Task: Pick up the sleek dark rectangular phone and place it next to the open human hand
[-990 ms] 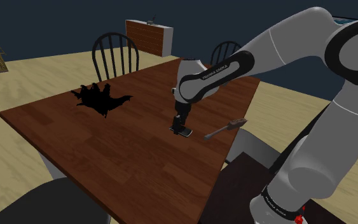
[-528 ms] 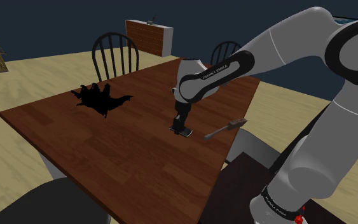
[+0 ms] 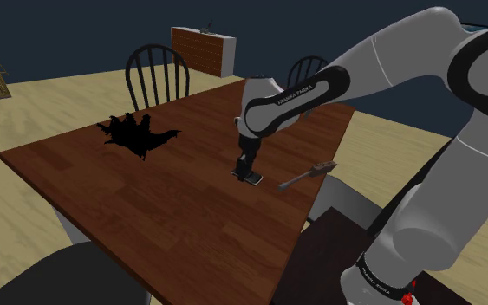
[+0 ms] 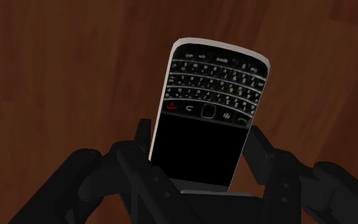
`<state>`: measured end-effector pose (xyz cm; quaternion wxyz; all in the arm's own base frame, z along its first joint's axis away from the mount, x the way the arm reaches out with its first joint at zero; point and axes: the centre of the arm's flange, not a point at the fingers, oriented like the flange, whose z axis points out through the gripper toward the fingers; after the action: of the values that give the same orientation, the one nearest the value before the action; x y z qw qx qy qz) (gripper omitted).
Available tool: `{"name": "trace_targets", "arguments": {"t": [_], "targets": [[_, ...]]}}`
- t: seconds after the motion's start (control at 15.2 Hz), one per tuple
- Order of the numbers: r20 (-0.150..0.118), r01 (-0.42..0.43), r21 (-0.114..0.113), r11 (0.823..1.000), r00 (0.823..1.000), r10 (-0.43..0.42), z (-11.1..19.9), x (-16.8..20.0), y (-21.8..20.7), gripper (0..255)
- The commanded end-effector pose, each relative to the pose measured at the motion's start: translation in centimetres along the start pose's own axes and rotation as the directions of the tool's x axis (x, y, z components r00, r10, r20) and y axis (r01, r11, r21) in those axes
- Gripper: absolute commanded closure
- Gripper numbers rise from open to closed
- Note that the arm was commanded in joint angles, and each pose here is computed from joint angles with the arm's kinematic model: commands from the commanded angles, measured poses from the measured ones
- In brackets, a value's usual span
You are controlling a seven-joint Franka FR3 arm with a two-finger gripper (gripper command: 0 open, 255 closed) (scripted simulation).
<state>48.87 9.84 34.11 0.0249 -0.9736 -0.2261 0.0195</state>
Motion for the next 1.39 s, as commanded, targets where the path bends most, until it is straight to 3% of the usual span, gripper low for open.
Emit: {"name": "trace_targets", "arguments": {"t": [0.0, 1.32], "targets": [[0.000, 0.000, 0.000, 1.000, 1.000, 0.000, -1.1, 0.0, 0.0, 255], [0.000, 0.000, 0.000, 1.000, 1.000, 0.000, -11.6, -0.3, -0.6, 255]]}}
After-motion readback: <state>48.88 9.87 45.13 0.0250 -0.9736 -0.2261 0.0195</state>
